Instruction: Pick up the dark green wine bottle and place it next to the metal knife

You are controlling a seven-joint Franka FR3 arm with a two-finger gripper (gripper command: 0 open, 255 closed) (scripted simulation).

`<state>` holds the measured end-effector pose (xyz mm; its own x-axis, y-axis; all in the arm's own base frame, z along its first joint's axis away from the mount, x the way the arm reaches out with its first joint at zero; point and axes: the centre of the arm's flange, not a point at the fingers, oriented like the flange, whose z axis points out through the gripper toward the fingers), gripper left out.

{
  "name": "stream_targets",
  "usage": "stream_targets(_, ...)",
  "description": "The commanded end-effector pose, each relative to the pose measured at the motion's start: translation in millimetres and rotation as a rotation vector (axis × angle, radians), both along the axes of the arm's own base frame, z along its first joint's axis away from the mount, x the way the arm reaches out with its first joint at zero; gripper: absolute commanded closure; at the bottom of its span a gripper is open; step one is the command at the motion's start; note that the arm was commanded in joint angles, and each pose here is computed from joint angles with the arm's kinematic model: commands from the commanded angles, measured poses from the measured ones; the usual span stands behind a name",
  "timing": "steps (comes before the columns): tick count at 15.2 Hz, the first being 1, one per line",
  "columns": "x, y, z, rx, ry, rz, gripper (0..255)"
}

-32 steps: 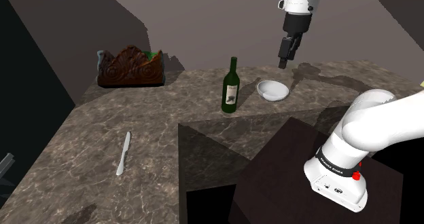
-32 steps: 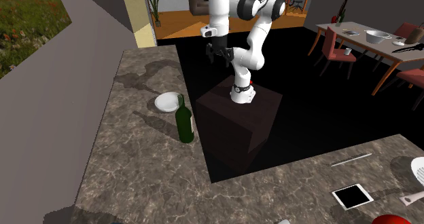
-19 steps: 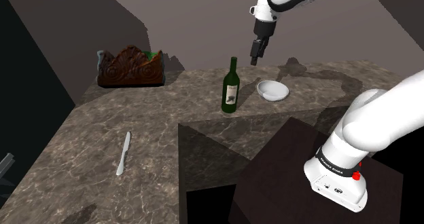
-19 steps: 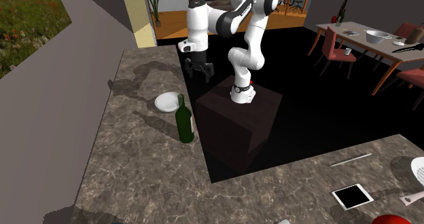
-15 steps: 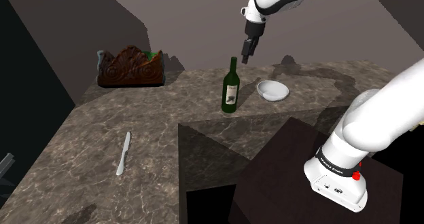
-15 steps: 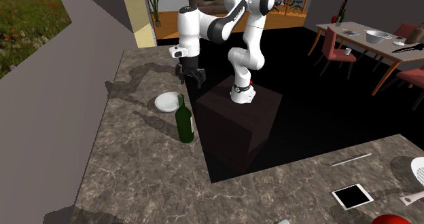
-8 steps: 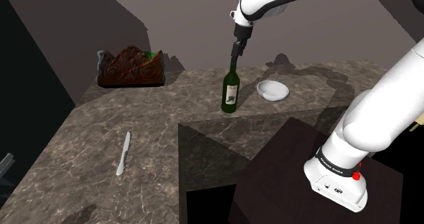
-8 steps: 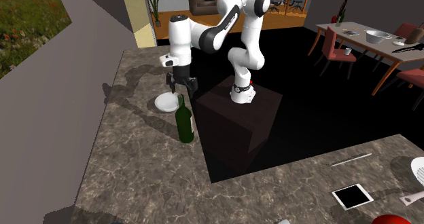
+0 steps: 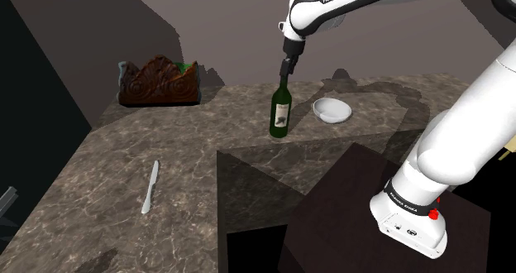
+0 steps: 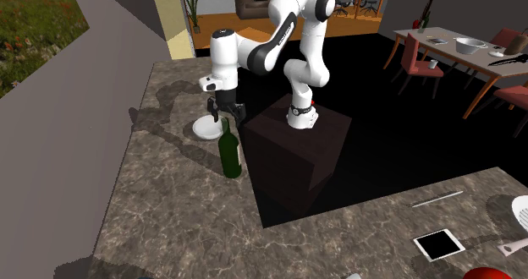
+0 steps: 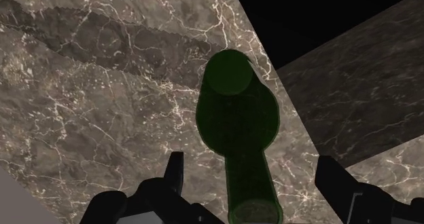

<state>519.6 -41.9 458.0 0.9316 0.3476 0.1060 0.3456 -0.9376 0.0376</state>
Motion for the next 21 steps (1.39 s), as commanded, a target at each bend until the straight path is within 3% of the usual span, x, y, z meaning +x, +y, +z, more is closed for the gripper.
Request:
stream_targets(1,0.1,0.2,-0.5,0.000,0.000,0.000,0)
stream_targets(4,0.1,0.1,-0.5,0.000,0.000,0.000,0)
stream_targets(5,0.1,0.1,-0.5,0.000,0.000,0.000,255)
stream_targets(14,0.1,0.2,-0.5,0.000,0.000,0.000,255)
stream_targets(21,0.1,0.2,36.4,0.000,0.000,0.000,255)
